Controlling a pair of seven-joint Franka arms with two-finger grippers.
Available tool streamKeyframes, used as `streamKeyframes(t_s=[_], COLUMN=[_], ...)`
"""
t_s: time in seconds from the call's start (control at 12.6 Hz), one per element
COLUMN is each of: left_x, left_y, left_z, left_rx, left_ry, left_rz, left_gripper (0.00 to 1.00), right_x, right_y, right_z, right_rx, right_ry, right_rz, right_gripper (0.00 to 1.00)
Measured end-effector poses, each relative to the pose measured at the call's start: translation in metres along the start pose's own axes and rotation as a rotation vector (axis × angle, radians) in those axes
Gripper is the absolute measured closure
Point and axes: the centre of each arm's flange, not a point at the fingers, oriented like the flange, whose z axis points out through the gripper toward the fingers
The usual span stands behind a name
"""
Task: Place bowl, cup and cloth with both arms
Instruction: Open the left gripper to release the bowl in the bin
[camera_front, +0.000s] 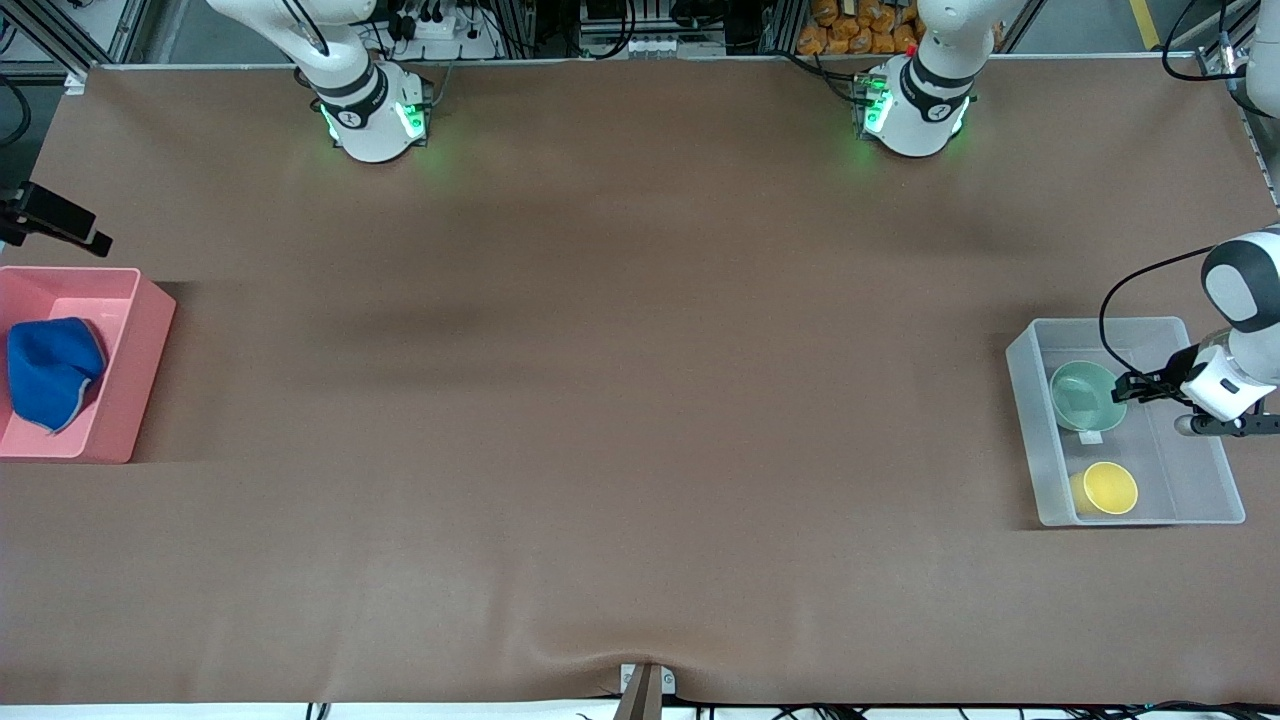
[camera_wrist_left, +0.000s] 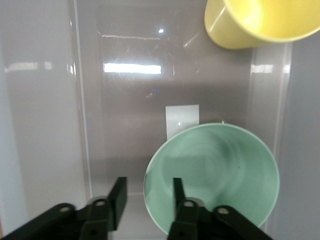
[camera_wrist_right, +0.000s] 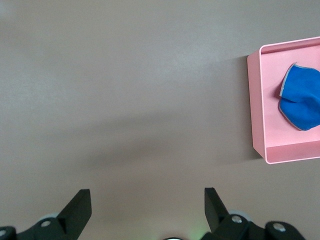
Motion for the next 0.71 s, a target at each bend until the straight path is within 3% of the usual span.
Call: streamKeyframes(t_s=[0.16,0.47,0.71], left_x=[0.009,0.039,0.048], left_y=[0.005,0.03,0.048], left_z=[-0.012,-0.063,-0.092], left_rx=[0.006,0.02,0.039], left_ry=[0.002,-0.001,0.033], left_rz=[0.027,0.081,0.109], left_gripper=[0.46,0.03,0.0], right_x=[0.0,0.001,0.004], right_y=[0.0,0.0,0.0], right_z=[0.0,0.001,0.005], right_rx=[0.0,0.0,0.0], right_ry=[0.001,0.0,-0.005], right_rz=[0.001,0.001,0.001], right_gripper=[0.0,0.0,0.0])
